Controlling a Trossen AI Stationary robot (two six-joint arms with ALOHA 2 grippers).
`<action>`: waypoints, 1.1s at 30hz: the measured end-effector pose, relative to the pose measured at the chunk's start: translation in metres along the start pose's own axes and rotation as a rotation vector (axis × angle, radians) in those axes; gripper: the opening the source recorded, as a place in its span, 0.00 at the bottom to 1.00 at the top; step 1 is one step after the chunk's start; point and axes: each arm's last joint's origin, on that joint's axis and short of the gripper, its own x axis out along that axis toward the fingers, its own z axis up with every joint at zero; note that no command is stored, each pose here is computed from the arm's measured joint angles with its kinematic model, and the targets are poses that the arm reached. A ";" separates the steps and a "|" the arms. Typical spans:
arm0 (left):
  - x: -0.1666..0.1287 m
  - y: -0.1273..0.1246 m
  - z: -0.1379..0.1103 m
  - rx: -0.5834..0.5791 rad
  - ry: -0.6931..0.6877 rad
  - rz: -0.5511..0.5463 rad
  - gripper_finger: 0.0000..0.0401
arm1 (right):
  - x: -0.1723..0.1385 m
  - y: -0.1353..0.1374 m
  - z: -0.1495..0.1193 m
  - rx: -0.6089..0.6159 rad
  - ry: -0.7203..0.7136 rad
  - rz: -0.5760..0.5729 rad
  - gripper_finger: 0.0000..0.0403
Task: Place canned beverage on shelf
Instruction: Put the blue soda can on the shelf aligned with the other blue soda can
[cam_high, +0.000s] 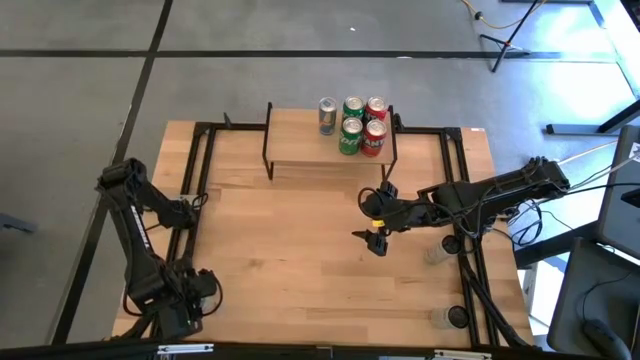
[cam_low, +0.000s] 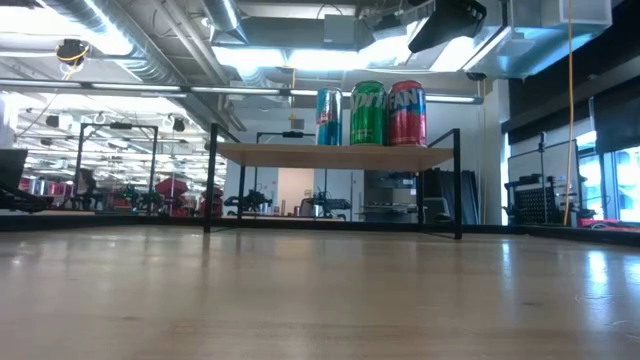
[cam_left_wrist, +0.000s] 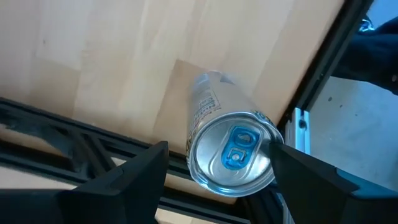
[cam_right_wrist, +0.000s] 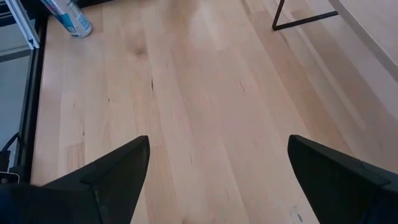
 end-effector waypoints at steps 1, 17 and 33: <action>-0.002 0.001 0.000 -0.007 -0.001 -0.001 0.70 | 0.000 0.000 0.000 0.000 0.000 0.000 0.91; -0.027 0.006 0.002 -0.061 0.022 -0.093 0.75 | 0.000 0.000 0.000 0.003 0.000 0.000 0.91; 0.002 0.005 -0.002 -0.040 0.009 -0.110 0.99 | 0.000 0.000 0.000 0.036 -0.006 -0.008 0.91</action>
